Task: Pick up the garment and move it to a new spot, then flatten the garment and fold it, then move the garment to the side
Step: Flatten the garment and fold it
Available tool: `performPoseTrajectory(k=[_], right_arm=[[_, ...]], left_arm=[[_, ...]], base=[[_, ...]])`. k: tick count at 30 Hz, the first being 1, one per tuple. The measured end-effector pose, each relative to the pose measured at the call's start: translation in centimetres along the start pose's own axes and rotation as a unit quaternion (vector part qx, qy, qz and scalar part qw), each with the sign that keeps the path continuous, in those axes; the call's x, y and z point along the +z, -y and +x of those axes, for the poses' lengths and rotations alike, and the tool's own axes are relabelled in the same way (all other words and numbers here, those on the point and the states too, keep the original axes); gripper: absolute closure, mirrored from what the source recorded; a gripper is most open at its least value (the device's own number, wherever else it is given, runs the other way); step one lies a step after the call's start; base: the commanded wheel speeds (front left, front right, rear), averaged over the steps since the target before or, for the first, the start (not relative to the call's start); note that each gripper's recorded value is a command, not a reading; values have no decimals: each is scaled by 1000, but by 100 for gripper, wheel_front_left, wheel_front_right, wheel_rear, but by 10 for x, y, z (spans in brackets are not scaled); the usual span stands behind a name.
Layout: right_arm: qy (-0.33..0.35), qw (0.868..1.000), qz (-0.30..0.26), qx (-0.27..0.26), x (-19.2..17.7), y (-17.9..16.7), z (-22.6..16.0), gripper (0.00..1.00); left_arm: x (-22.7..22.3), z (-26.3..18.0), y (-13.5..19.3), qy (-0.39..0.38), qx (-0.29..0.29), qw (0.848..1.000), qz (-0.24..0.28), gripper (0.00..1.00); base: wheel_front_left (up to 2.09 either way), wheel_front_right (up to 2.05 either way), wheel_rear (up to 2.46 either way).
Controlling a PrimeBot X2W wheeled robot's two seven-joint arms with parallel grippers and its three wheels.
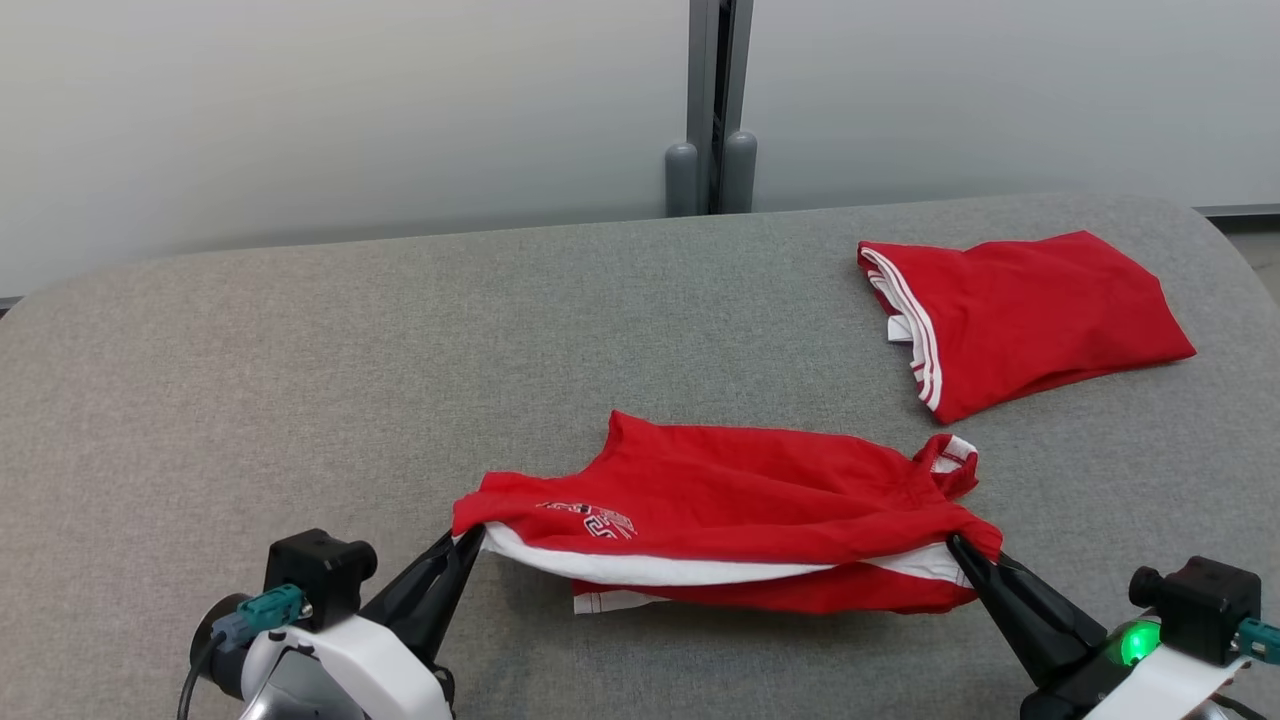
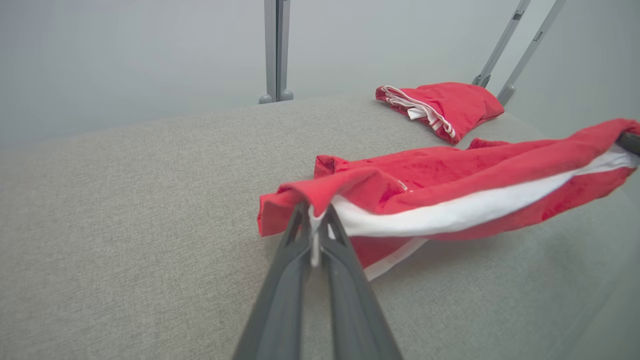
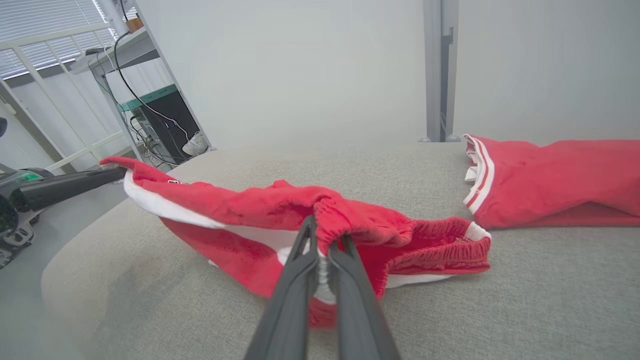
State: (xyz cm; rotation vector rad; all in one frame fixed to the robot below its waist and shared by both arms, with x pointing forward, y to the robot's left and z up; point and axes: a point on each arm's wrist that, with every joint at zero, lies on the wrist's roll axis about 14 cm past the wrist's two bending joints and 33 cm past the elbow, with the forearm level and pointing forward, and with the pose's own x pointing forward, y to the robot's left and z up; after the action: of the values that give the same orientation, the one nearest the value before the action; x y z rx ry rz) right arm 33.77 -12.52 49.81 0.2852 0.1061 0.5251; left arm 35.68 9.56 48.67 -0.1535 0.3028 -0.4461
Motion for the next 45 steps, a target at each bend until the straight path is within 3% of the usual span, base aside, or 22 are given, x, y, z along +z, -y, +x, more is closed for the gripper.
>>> performPoseTrajectory(k=[9,16,21,27,28,31,35,40,45], right_arm=[[19,1000,-20,10,16,-4,2,100],[21,999,-36,30,37,2,39,100],[51,994,-71,69,74,2,90,100],[45,991,-89,87,89,21,164,100],[55,989,-85,106,107,29,230,100],[67,987,-82,118,116,33,276,100],[105,984,-83,122,136,36,314,100],[146,977,-100,118,157,43,342,100],[158,973,-116,119,158,39,349,100]], left_arm=[[5,-7,1,-3,1,1000,14,100],[39,19,-24,16,4,998,57,100],[87,60,-59,46,10,994,98,100],[137,124,-101,65,26,990,120,100],[170,173,-134,80,40,985,147,100],[189,202,-164,85,58,980,171,100],[223,222,-188,128,79,967,208,100],[268,234,-200,222,92,949,205,100],[262,241,-210,225,99,957,154,100]], base=[[0,0,0],[0,0,0],[0,0,0],[0,0,0],[0,0,0],[0,0,0],[0,0,0],[0,0,0],[0,0,0]])
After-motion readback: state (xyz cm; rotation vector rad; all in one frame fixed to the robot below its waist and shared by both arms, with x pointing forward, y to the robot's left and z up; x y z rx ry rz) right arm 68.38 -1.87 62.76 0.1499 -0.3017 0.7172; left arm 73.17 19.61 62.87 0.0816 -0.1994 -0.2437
